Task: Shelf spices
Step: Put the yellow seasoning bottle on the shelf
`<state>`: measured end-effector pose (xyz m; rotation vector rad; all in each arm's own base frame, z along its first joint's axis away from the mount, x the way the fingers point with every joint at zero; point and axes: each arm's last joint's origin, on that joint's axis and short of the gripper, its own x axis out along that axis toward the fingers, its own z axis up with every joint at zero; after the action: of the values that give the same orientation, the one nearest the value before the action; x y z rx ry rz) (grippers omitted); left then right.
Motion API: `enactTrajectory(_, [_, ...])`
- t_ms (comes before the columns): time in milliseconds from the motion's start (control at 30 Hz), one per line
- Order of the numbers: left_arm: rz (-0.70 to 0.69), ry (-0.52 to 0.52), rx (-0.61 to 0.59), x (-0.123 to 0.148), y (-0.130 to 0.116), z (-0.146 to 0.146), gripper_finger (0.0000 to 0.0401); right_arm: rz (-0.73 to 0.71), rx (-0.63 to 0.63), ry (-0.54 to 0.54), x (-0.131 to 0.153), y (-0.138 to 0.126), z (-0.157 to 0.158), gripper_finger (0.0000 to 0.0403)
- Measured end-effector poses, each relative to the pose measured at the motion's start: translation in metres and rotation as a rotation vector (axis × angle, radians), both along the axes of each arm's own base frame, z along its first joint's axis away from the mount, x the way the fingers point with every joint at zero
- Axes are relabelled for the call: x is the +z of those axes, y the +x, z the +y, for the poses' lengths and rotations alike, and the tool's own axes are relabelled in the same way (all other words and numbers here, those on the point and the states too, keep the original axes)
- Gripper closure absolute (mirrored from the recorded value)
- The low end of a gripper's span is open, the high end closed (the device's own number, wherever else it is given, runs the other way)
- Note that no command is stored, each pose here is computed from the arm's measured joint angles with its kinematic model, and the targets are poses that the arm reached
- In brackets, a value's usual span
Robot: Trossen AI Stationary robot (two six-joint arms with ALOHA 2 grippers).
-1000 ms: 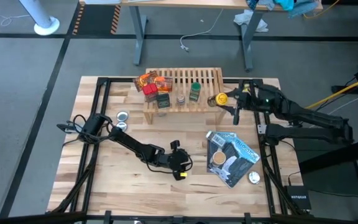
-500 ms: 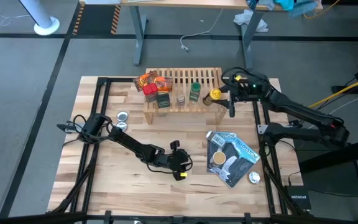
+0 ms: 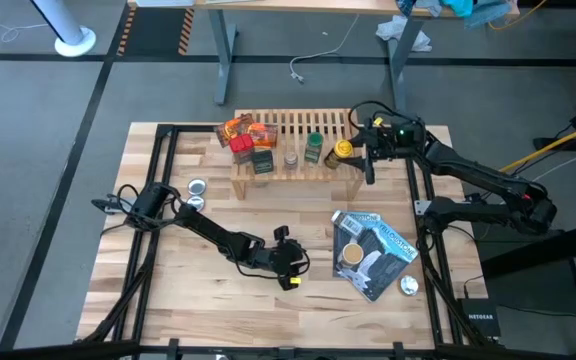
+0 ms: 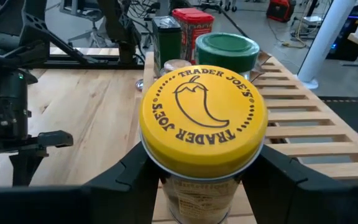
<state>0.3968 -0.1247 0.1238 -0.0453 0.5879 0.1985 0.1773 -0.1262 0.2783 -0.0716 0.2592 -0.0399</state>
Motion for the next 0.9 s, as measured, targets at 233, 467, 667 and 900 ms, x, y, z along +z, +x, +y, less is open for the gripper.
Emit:
enactTrajectory(233, [-0.001,0.0,0.0,0.0,0.0,0.0,0.0245,0.006,-0.026,-0.007,-0.0001,0.0,-0.0004,0.0179])
enactTrajectory(467, [0.0,0.0,0.0,0.0,0.0,0.0,0.0245,0.022,-0.11,-0.028,-0.0003,-0.0004,-0.0029,0.015])
enactTrajectory(667, [0.0,0.0,0.0,0.0,0.0,0.0,0.0245,0.023,-0.109,-0.027,-0.0004,-0.0004,-0.0028,0.0147])
enactTrajectory(900, [0.0,0.0,0.0,0.0,0.0,0.0,0.0245,0.016,-0.076,-0.018,-0.0003,-0.0003,-0.0019,0.0147])
